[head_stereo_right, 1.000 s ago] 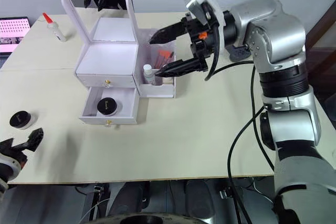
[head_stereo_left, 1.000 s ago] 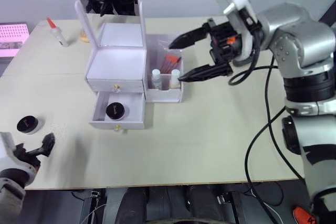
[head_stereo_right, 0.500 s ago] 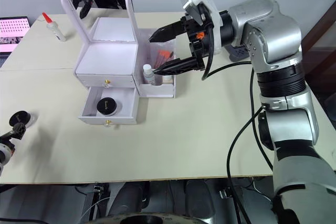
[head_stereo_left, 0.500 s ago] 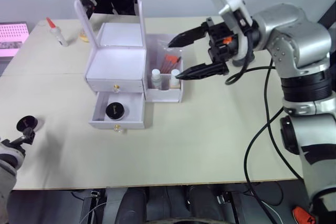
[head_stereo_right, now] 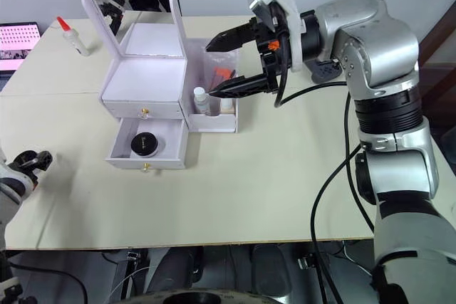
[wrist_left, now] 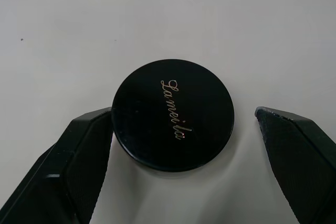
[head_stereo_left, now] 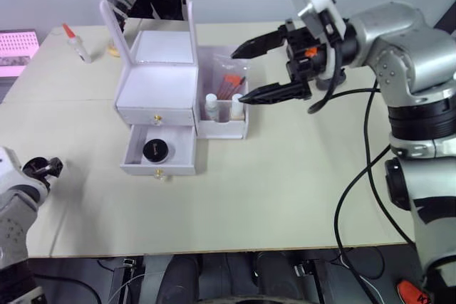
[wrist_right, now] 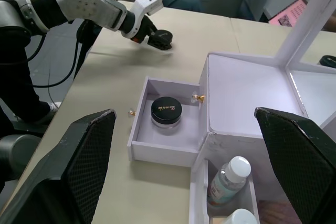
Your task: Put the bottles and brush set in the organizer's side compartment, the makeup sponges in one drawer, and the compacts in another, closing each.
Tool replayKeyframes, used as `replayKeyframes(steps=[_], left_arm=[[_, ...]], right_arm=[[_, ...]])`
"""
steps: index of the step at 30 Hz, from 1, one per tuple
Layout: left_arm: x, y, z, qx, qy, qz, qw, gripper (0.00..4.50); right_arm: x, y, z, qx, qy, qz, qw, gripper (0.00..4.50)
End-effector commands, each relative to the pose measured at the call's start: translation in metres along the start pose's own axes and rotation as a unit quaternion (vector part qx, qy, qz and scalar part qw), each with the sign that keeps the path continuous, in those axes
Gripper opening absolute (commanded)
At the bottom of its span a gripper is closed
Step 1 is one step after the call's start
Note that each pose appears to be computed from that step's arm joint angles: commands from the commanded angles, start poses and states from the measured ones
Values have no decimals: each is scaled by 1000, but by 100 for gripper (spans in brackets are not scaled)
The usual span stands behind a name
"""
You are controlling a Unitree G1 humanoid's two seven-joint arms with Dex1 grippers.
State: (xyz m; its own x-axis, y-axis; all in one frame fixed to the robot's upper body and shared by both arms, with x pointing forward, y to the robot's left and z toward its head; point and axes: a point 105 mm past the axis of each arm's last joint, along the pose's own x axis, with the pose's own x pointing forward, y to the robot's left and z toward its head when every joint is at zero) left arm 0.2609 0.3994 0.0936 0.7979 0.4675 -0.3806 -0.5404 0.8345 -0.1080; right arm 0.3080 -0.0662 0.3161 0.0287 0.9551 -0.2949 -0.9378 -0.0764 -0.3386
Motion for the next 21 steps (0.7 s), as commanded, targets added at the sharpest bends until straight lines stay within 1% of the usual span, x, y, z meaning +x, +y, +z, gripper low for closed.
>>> replayKeyframes(steps=[1, 3, 4, 5, 10, 12, 15, 17, 18, 19, 21], left_arm=[[0, 5, 12, 8, -16, 11, 1000, 421], [1, 6, 9, 1, -8, 14, 1000, 366], [2, 7, 8, -5, -6, 17, 1000, 321], [2, 8, 9, -5, -7, 18, 1000, 266], [2, 10, 20, 0, -27, 19, 999, 265], [-1, 9, 28, 0, -44, 16, 999, 265], [-10, 1, 45, 19, -79, -16, 997, 265], [-21, -14, 56, 14, -103, -69, 992, 265], [-37, -30, 63, 49, -119, -124, 984, 265], [-51, -45, 65, 84, -126, -172, 973, 265], [-79, -72, 64, 144, -133, -260, 945, 265]], right_arm=[[-8, 1, 10, -22, -4, -15, 1000, 450], [-8, 0, 10, -23, -3, -18, 1000, 450], [-9, 0, 10, -23, -4, -19, 1000, 450], [-9, 0, 10, -22, -4, -20, 1000, 450], [-10, 0, 7, -18, -3, -22, 1000, 450], [-10, 0, 6, -19, -2, -21, 1000, 450], [-9, 0, 6, -20, -1, -20, 1000, 450], [-8, 0, 6, -19, -2, -18, 1000, 450], [-9, 1, 6, -18, -3, -17, 1000, 450], [-9, 1, 6, -18, -4, -17, 1000, 450], [-10, 1, 5, -19, -3, -16, 1000, 450]])
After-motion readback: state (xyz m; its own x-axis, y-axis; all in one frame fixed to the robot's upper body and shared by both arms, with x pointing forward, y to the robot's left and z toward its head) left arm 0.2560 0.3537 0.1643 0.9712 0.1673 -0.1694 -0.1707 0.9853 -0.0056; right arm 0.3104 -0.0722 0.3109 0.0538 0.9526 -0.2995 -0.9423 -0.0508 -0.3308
